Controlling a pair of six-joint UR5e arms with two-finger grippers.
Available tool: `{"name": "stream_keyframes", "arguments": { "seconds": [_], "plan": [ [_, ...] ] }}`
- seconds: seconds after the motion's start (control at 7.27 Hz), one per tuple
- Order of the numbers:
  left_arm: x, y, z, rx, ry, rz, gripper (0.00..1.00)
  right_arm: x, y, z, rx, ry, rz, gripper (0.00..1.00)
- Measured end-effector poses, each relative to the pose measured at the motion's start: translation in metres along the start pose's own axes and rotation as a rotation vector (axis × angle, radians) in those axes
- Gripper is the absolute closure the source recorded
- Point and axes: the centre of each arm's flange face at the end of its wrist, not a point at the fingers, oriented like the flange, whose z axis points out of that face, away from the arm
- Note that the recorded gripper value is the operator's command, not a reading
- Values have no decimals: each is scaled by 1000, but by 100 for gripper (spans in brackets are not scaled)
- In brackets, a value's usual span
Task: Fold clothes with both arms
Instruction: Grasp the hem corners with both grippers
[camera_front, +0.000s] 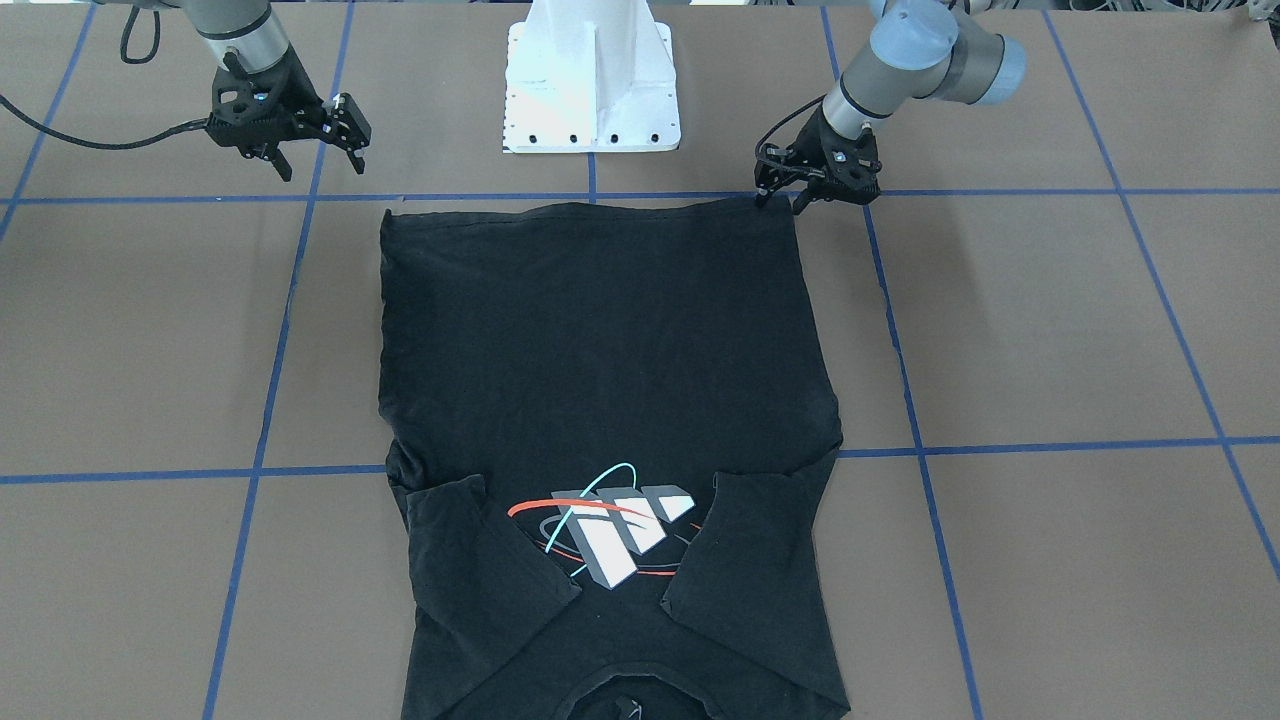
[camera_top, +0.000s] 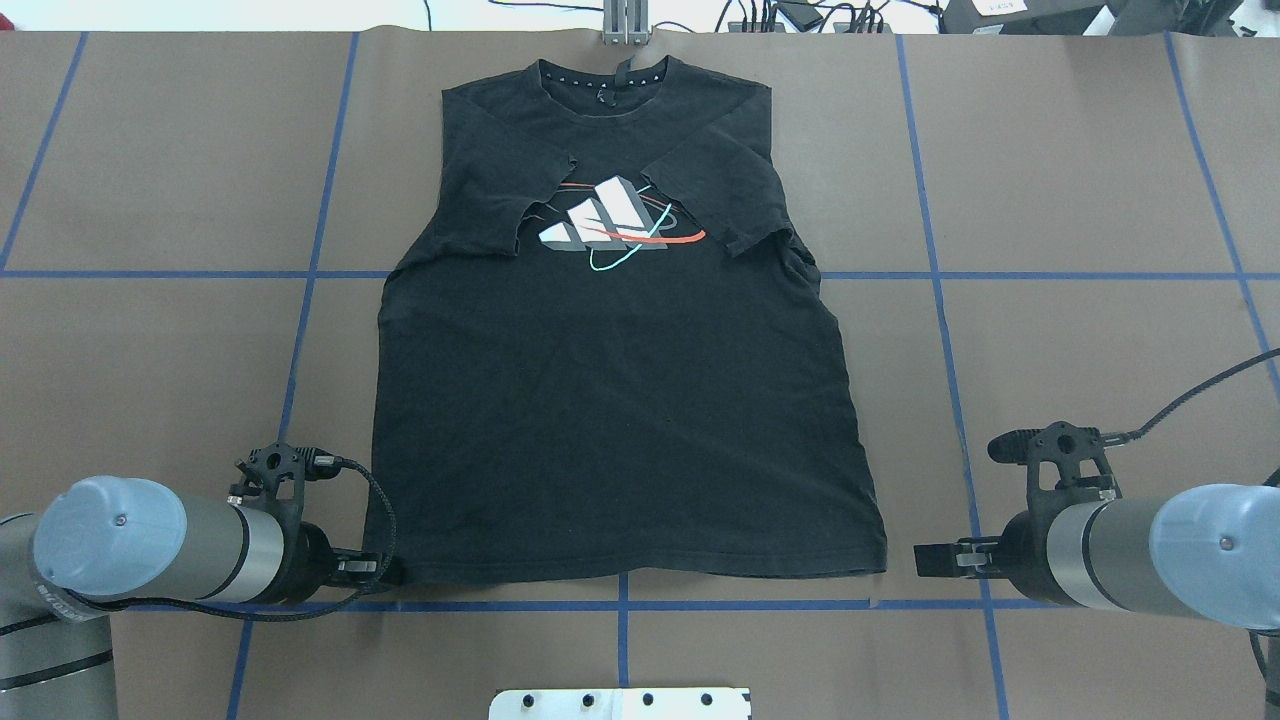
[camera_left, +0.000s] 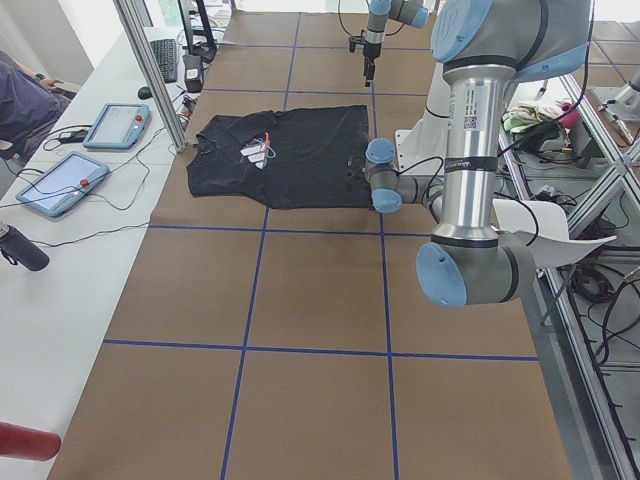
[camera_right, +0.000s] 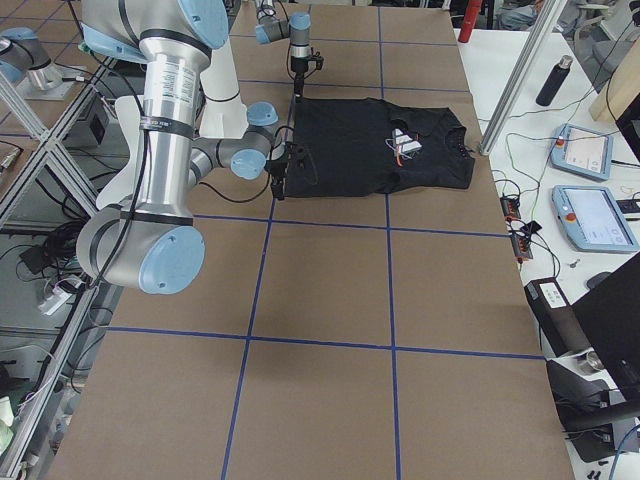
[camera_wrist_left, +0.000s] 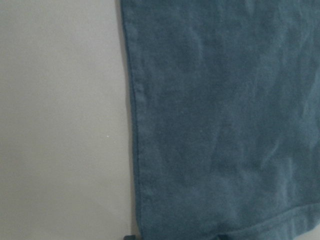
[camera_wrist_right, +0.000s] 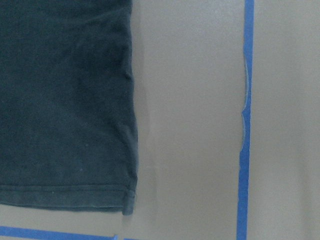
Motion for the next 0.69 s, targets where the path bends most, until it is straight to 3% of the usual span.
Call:
{"name": "stream_keyframes", "arguments": {
  "seconds": [0.14, 0.28, 0.69],
  "plan": [
    [-1, 1, 2, -3, -2, 0, 71, 0, 0, 0, 0, 0, 0, 0],
    [-2, 1, 2, -7, -3, -1, 96, 0, 0, 0, 0, 0, 0, 0],
    [0, 3, 0, -17, 4, 0, 100, 0, 0, 0, 0, 0, 0, 0]
  ]
}}
